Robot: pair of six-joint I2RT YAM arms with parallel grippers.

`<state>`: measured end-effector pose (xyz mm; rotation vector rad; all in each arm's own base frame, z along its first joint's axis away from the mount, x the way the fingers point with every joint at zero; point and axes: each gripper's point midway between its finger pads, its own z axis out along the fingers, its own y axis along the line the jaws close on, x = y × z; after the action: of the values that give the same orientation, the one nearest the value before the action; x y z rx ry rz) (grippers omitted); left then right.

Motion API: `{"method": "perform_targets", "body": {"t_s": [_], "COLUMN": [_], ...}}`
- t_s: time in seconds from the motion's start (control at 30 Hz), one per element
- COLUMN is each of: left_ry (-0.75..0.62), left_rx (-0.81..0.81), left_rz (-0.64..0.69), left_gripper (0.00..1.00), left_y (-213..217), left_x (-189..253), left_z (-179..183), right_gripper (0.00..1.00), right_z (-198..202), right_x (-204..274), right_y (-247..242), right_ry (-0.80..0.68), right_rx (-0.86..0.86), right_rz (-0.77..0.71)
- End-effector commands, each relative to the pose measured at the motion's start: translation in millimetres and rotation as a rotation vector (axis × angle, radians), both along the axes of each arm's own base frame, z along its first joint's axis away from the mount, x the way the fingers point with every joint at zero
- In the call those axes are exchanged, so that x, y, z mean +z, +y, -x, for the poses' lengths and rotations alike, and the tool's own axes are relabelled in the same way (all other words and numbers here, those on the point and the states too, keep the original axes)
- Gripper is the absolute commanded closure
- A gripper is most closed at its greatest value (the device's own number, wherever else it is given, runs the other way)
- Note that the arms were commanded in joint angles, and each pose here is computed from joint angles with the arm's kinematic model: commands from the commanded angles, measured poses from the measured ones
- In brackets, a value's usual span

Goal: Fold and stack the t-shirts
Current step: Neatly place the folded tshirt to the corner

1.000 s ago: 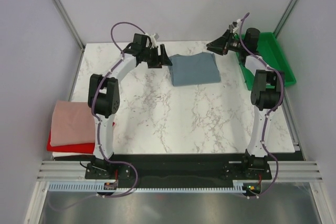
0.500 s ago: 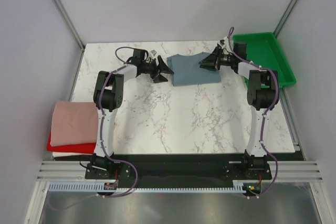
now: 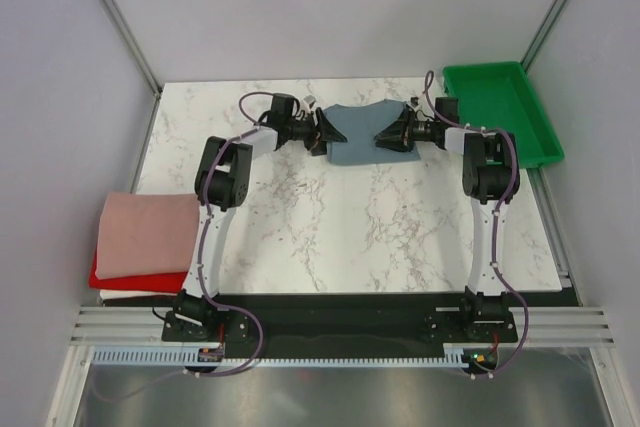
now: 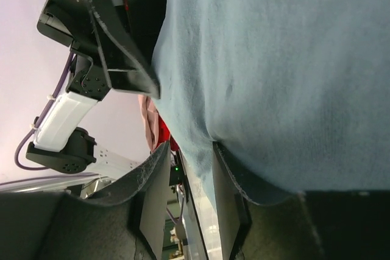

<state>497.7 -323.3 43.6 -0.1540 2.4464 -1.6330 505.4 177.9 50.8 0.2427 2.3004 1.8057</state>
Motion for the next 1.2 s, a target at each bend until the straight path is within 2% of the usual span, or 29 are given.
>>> {"method": "perform_targets", "body": {"t_s": [0.0,0.07,0.2,0.27,0.33,0.37,0.4,0.43,0.47,0.53,0.57,0.63,0.7,0.73,0.83,0.93,1.03,1.07,1.1,1.17], "left_ry": [0.047,0.026,-0.004,-0.048,-0.085,-0.023,-0.053,-0.075,-0.008,-0.05,0.031,-0.021,0.033,-0.017,-0.016,-0.084,-0.175,-0.209,-0.223,-0.257], "left_rx": [0.026,0.023,-0.004,-0.031,-0.091,-0.1,-0.116,-0.143,-0.151,-0.196,-0.203,-0.221,-0.21,-0.191,-0.198,-0.217,-0.27,-0.28,-0.288,-0.36], "left_rz": [-0.028,-0.027,-0.026,-0.021,-0.035,-0.064,-0.054,-0.063,-0.081,-0.095,-0.123,-0.16,-0.224,-0.249,-0.361,-0.481,-0.62,-0.654,-0.709,-0.757], "left_gripper": [0.4,0.5,0.93,0.97,0.98,0.98,0.98,0.98,0.98,0.98,0.98,0.98,0.98,0.98,0.98,0.98,0.98,0.98,0.98,0.98], "left_y": [-11,-13,-17,-14,-8,1,6,12,26,42,56,74,98,110,133,156,183,191,202,216], "left_x": [-28,-25,-12,4,17,11,37,41,39,57,51,64,56,69,60,65,69,72,70,67], "left_z": [-1,-3,3,9,22,36,43,51,68,86,104,121,143,147,178,208,236,244,249,266], "right_gripper": [0.59,0.59,0.6,0.6,0.61,0.6,0.6,0.6,0.6,0.6,0.6,0.6,0.6,0.6,0.6,0.6,0.6,0.59,0.58,0.52], "right_z": [3,6,6,6,6,7,12,10,15,17,21,23,28,28,29,34,41,53,55,62], "right_x": [-4,0,39,65,107,119,147,158,179,194,204,211,223,225,241,262,274,270,266,266], "right_y": [15,15,16,14,5,2,0,-16,-21,-38,-44,-61,-70,-79,-97,-112,-131,-134,-141,-157], "right_ry": [-0.041,-0.046,-0.138,-0.198,-0.289,-0.317,-0.373,-0.395,-0.433,-0.456,-0.476,-0.486,-0.515,-0.522,-0.559,-0.632,-0.707,-0.662,-0.751,-0.779], "right_rx": [0.039,0.045,0.061,0.069,0.06,0.054,0.053,0.024,0.017,-0.013,-0.026,-0.062,-0.076,-0.093,-0.132,-0.165,-0.224,-0.23,-0.211,-0.254], "right_rz": [0.011,0.009,0.001,-0.007,-0.006,-0.004,-0.002,0.003,0.004,0.01,0.016,0.026,0.033,0.039,0.056,0.09,0.215,0.261,0.363,0.551]}}
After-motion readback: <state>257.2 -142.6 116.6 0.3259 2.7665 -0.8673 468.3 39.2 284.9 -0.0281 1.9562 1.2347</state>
